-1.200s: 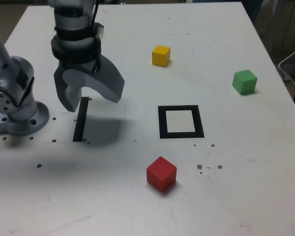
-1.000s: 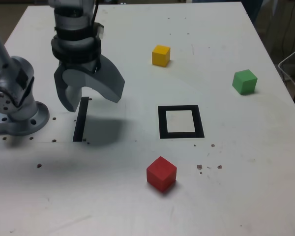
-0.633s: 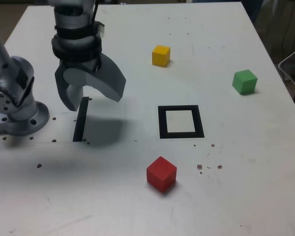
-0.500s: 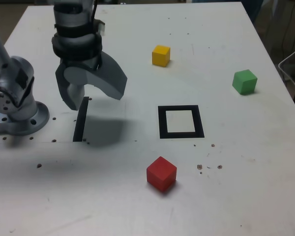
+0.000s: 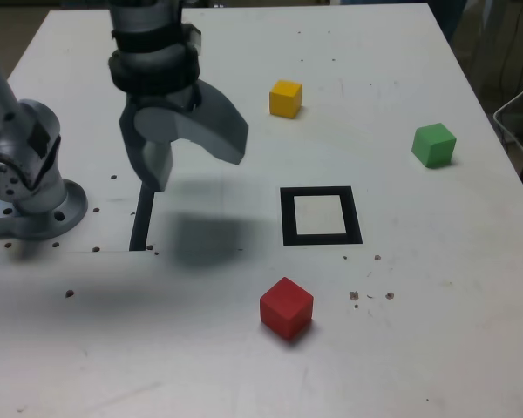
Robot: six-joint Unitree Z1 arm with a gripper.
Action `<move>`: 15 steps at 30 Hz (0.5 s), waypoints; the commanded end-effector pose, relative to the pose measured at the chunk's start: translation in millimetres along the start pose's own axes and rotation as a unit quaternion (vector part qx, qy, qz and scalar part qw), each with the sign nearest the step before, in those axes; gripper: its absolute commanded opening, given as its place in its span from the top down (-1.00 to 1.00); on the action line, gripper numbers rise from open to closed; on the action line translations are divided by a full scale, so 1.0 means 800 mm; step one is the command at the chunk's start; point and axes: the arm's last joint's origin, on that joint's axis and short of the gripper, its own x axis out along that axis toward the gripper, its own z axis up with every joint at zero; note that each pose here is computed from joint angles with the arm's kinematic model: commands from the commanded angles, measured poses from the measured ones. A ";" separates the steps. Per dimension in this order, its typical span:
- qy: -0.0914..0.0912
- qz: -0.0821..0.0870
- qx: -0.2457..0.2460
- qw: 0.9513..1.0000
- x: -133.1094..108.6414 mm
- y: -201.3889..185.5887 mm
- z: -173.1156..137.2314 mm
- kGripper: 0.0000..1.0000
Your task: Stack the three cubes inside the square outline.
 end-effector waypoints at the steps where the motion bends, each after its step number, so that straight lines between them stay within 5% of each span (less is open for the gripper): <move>1: -0.007 0.000 -0.002 1.000 -0.005 -0.003 0.010 -1.00; 7: -0.042 -0.001 -0.002 0.999 -0.036 -0.027 0.036 -0.99; 15: -0.020 -0.002 -0.059 0.998 -0.041 -0.067 0.061 -0.98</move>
